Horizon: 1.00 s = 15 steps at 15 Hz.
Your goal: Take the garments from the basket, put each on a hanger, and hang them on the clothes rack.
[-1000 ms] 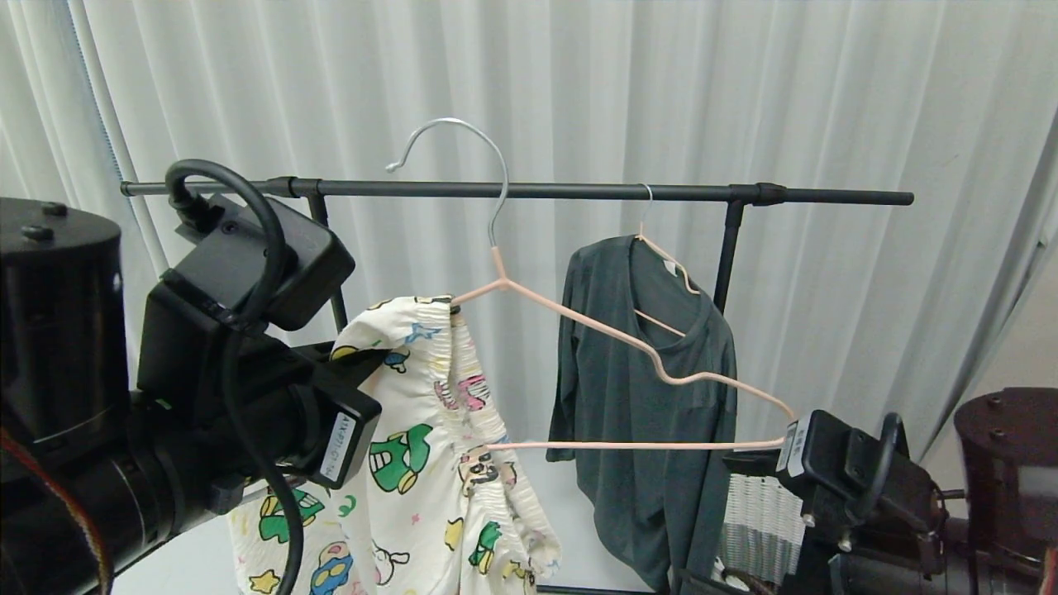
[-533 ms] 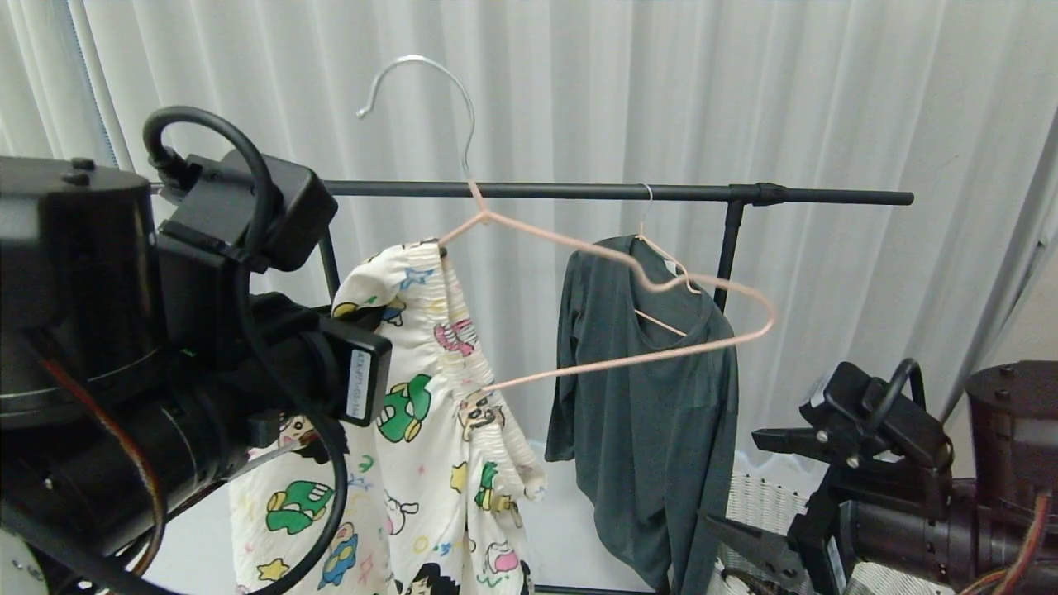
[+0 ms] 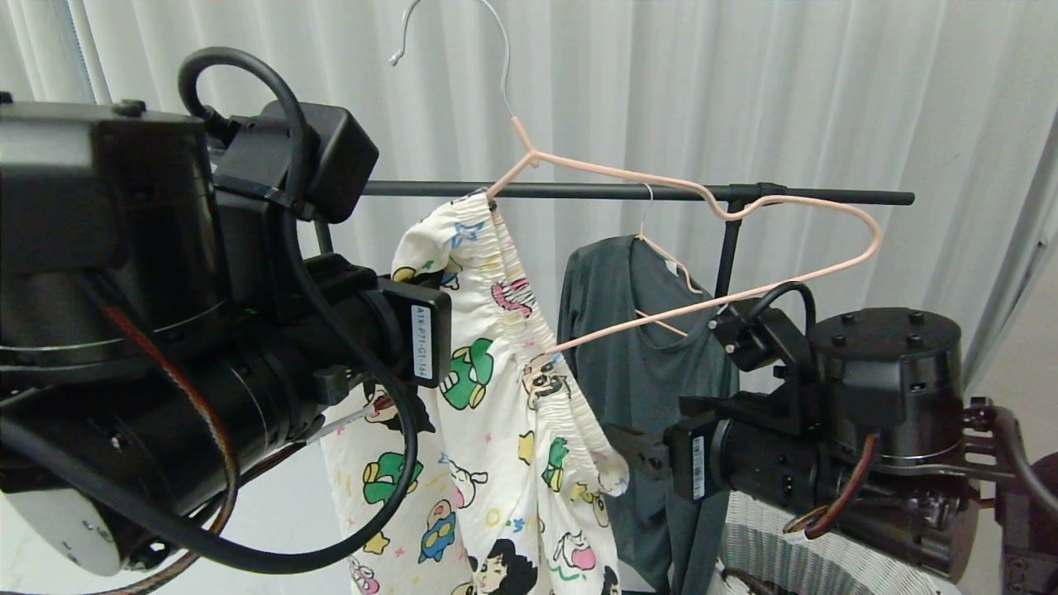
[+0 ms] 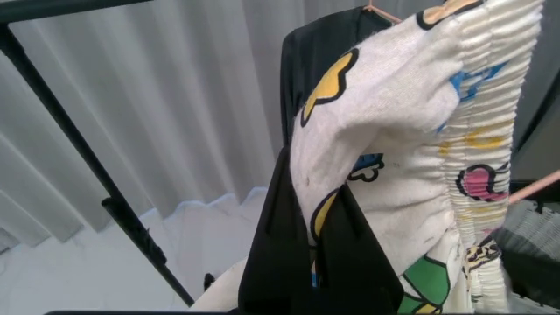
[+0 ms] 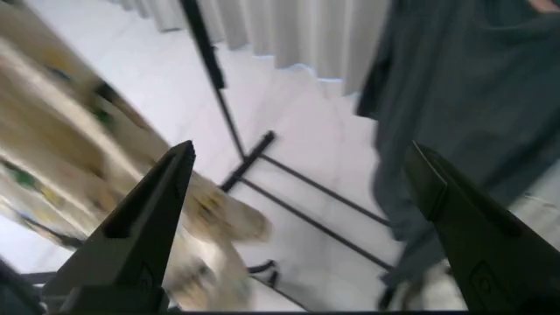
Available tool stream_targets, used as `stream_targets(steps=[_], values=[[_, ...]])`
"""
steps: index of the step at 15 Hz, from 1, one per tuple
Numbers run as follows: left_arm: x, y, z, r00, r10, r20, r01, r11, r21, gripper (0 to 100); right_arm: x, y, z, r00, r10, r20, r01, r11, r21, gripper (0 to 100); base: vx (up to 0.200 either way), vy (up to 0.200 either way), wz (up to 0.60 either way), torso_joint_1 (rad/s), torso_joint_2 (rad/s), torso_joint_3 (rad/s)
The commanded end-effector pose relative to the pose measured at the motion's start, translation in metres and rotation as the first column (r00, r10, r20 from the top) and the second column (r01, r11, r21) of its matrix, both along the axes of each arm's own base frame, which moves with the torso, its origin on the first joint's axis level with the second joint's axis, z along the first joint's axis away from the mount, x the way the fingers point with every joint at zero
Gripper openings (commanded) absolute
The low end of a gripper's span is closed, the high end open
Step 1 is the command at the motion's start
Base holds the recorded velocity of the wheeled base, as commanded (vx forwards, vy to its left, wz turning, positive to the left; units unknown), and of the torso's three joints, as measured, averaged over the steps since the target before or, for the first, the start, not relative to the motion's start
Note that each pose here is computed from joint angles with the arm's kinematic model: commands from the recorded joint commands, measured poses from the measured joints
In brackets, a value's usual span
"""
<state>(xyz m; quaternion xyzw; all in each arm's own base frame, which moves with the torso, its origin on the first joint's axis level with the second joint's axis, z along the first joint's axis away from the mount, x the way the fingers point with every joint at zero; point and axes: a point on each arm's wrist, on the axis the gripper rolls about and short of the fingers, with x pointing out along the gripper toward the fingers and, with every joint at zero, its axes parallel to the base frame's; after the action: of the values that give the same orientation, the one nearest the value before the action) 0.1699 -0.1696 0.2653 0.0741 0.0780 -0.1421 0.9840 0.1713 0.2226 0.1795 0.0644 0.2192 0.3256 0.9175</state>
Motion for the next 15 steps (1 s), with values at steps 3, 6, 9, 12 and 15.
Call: stream_targets(steps=[3, 6, 9, 12, 15], values=[[0.005, -0.006, -0.002, 1.0, 0.001, -0.006, -0.001, 1.0, 0.01, 0, 0.0, 0.013, -0.009, 1.0, -0.001, -0.016, 0.001, 1.0, -0.02, 100, 0.0, 0.0, 0.0, 0.0, 0.0, 0.0], [0.005, -0.006, -0.002, 1.0, 0.003, -0.006, -0.003, 1.0, 0.01, 0, -0.002, 0.011, -0.006, 1.0, -0.013, -0.02, 0.013, 1.0, -0.004, 100, 0.0, 0.0, 0.0, 0.0, 0.0, 0.0], [0.006, -0.006, -0.003, 1.0, 0.003, -0.007, -0.003, 1.0, 0.02, 0, -0.005, 0.012, -0.006, 1.0, 0.002, -0.019, -0.002, 1.0, -0.005, 100, 0.0, 0.0, 0.0, 0.0, 0.0, 0.0], [0.007, -0.005, -0.002, 1.0, 0.006, 0.0, -0.006, 0.999, 0.035, 0, -0.009, 0.013, -0.01, 1.0, 0.015, -0.023, -0.016, 1.0, -0.023, 100, 0.0, 0.0, 0.0, 0.0, 0.0, 0.0], [0.007, -0.005, -0.003, 1.0, 0.005, 0.0, -0.005, 0.999, 0.037, 0, -0.014, 0.005, -0.018, 0.999, 0.016, -0.037, -0.018, 0.998, -0.056, 100, 0.0, 0.0, 0.0, 0.0, 0.0, 0.0]])
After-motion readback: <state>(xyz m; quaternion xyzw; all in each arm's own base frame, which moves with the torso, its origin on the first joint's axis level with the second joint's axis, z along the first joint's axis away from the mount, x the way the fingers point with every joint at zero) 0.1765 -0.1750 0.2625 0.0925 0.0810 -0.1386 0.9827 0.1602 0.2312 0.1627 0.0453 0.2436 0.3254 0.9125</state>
